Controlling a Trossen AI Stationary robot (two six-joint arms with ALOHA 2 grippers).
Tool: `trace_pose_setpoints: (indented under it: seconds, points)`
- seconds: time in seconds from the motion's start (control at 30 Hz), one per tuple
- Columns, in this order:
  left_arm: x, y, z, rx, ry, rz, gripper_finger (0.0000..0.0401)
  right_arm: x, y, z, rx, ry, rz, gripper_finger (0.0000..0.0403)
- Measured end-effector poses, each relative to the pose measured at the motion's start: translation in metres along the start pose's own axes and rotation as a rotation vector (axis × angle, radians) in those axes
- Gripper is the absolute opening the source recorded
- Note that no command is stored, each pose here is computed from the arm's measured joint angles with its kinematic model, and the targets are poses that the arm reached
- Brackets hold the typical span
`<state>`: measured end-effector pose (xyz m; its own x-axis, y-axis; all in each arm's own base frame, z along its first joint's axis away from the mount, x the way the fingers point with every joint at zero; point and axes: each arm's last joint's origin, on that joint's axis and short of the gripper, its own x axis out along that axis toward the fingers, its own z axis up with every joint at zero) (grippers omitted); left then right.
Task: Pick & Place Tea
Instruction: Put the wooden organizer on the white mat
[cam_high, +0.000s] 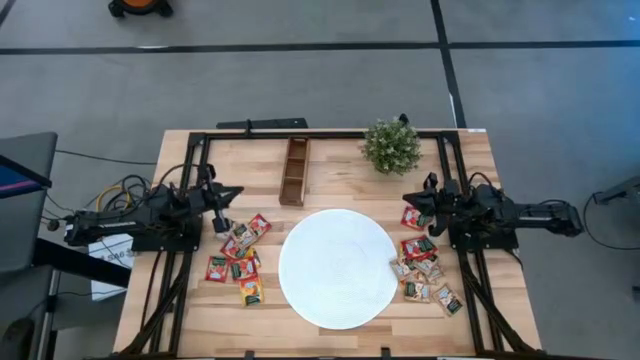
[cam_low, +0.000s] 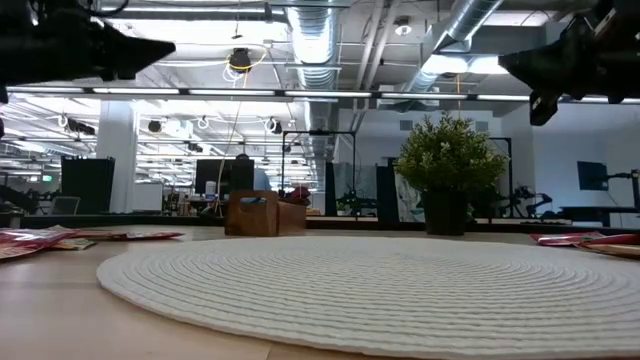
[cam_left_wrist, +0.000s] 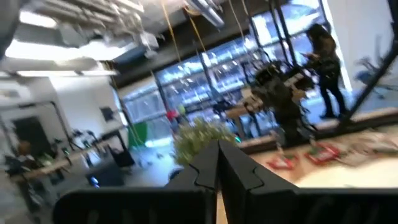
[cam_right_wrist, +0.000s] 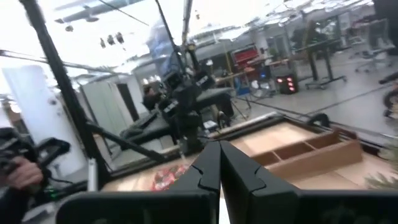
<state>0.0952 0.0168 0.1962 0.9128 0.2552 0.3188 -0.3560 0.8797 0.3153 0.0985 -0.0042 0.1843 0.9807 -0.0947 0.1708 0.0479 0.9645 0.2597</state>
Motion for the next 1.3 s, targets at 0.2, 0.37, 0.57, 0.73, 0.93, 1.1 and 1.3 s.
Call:
trace_pose_setpoints:
  seconds: [0.2,0.37,0.57,0.73,0.93,1.1,1.3]
  points:
    - [0.000,0.003,0.007,-0.041,-0.068,0.042,0.0000,0.015,0.011,0.006,-0.052,-0.030,0.074,0.0000]
    - [0.000,0.004,0.008,-0.140,-0.081,0.042,0.0000,0.050,0.028,0.028,-0.145,0.070,0.095,0.0000]
    - [0.000,0.004,0.005,-0.151,-0.046,0.073,0.0000,0.124,0.042,0.052,-0.229,0.278,0.020,0.0000]
    - [0.000,0.005,0.004,-0.139,-0.025,0.107,0.0000,0.200,0.034,0.058,-0.223,0.526,-0.105,0.0018]
    - [0.000,0.005,0.003,-0.138,-0.014,0.123,0.0000,0.287,0.000,0.050,-0.190,0.744,-0.262,0.0103]
    - [0.000,0.005,0.003,-0.135,-0.013,0.122,0.0000,0.341,-0.043,0.038,-0.090,0.843,-0.426,0.0200]
    - [0.000,0.005,0.003,-0.134,-0.010,0.124,0.0000,0.375,-0.094,0.008,0.025,0.968,-0.587,0.0267]
